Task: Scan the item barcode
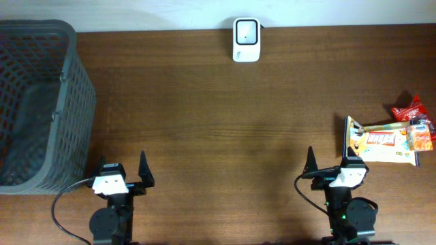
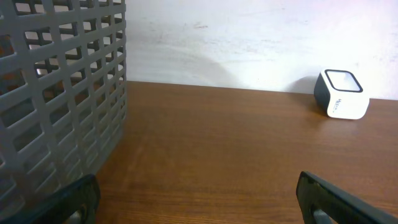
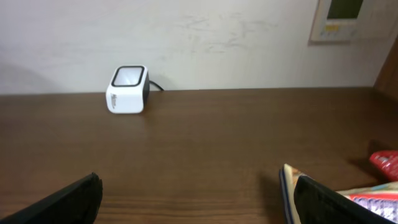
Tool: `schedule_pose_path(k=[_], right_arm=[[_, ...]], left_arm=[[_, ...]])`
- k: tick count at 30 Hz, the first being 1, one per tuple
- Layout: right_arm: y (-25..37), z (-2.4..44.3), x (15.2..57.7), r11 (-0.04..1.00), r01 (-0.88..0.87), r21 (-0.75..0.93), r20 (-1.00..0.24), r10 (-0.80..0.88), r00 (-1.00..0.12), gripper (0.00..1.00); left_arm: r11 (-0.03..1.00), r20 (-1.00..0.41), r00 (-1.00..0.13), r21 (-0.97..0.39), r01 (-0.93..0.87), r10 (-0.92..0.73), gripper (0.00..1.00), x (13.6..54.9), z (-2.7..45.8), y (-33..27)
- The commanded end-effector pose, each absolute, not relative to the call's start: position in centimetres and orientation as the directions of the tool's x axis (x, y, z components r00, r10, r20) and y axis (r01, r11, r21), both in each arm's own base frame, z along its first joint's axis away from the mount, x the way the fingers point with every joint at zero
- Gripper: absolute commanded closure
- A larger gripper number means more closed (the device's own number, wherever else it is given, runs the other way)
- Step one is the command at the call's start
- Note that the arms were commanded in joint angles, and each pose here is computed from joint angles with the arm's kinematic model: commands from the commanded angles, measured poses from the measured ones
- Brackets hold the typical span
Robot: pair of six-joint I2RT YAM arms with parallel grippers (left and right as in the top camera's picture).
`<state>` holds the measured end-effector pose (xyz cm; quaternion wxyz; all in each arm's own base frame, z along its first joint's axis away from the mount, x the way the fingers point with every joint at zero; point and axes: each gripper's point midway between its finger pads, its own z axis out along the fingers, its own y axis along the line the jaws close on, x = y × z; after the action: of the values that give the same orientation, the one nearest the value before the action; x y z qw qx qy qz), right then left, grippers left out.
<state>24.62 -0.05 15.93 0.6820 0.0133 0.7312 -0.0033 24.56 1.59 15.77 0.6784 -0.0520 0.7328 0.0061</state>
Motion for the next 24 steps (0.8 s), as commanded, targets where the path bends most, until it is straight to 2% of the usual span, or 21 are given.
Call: schedule_pose_path(k=[1,24], right_arm=[[0.27,15.52,24.59,0.997,0.001,-0.080,-0.994,-0.080,-0.080,0.02],[0.37,15.61,24.59,0.997,-0.004,-0.075,-0.994,-0.075,-0.077,0.02]], left_arm=[[0.993,-0.995,-0.069,-0.070,-0.097,-0.077,0.01,24.52,15.69,1.85],[0.993,-0.995,-0.069,-0.070,-0.097,-0.077,0.01,24.52,15.69,1.85]])
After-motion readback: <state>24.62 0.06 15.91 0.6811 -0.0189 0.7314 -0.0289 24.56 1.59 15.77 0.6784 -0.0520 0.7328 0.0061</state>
